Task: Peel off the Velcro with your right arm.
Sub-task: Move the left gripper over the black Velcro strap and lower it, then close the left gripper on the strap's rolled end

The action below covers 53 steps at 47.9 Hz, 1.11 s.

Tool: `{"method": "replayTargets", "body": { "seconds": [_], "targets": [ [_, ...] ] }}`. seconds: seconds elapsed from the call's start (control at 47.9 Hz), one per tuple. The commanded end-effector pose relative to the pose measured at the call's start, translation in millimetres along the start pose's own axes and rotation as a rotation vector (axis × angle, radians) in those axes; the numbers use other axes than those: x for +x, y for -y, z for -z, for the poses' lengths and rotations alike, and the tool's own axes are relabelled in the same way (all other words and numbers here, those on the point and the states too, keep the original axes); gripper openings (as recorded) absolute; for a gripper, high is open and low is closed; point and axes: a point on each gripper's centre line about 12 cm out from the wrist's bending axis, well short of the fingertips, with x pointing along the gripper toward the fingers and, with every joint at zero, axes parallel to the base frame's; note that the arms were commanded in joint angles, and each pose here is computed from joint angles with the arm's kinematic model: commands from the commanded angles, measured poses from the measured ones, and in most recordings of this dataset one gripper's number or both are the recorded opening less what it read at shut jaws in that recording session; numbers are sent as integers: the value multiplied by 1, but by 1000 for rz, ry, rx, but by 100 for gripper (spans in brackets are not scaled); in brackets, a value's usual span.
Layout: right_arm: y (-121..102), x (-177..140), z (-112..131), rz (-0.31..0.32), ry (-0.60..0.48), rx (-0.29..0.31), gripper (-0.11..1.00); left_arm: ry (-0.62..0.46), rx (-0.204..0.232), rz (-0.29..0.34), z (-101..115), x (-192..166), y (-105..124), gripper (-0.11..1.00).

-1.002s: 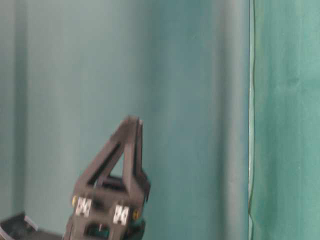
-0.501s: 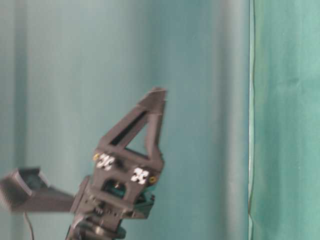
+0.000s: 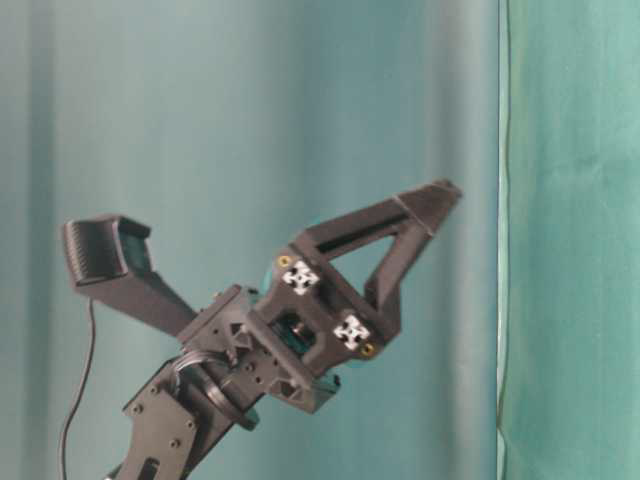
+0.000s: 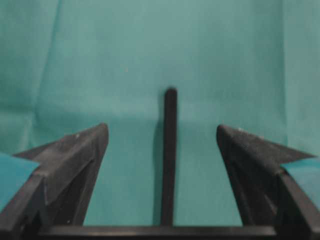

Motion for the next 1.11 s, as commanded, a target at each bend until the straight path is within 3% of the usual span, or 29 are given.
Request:
{"method": "replayTargets", "body": {
  "seconds": [0.0, 0.626, 1.085],
  "targets": [
    [0, 2, -5, 0, 17, 2, 66, 15, 3, 2, -11, -3, 1, 89],
    [0, 2, -5, 0, 23, -1, 65, -129, 6, -3, 43, 61, -1, 89],
    [0, 2, -4, -2, 20, -3, 66, -140, 5, -5, 67, 90, -2, 89]
  ]
}}
